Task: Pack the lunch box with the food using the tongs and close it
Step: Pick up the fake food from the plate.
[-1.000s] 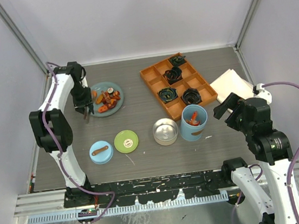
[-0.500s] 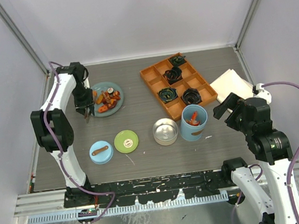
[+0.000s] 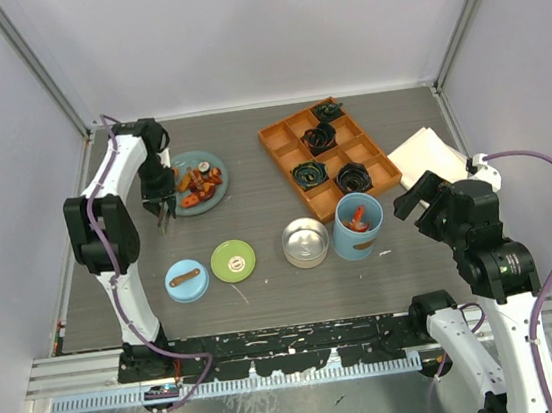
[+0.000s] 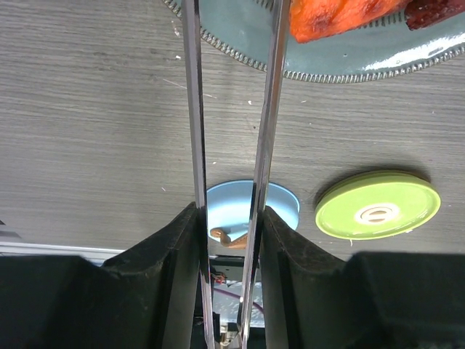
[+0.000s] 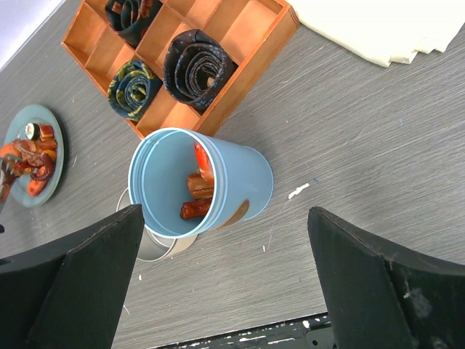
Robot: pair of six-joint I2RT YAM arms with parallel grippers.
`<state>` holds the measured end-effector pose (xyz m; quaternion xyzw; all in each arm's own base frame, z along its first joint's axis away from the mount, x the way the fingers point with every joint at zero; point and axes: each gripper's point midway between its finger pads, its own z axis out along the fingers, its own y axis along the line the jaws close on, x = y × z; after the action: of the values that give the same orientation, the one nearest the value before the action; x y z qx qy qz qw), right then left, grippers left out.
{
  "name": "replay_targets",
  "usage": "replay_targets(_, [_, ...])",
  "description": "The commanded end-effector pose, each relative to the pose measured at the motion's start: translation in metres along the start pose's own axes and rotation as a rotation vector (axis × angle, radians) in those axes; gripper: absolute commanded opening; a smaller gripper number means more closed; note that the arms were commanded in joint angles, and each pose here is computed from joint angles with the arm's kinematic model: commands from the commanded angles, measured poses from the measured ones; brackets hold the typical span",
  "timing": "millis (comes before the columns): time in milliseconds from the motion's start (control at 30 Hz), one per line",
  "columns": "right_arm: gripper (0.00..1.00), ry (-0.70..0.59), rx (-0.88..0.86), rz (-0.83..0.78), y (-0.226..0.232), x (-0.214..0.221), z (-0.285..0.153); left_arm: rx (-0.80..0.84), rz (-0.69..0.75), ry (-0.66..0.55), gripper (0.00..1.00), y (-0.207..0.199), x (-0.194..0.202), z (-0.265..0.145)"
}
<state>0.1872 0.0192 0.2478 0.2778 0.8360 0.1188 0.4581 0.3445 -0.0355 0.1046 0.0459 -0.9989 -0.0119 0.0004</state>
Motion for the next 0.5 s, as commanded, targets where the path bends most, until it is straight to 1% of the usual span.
replay_targets(0, [1.00, -0.037, -0.025, -0.007, 0.008, -0.011, 0.002, -0.011, 0.023, -0.013, 0.35, 0.001, -0.009, -0.001])
replay_targets(100, [1.00, -0.041, -0.026, -0.006, 0.008, -0.012, 0.001, -0.001, 0.028, -0.011, 0.27, -0.002, -0.008, -0.001])
replay_targets(267, [1.00, -0.040, -0.026, -0.007, 0.008, -0.012, 0.001, 0.033, 0.033, -0.052, 0.15, -0.008, -0.010, -0.014])
replay_targets(467, [1.00, -0.040, -0.029, -0.007, 0.007, -0.011, 0.001, 0.108, 0.031, -0.121, 0.07, -0.019, -0.012, -0.039])
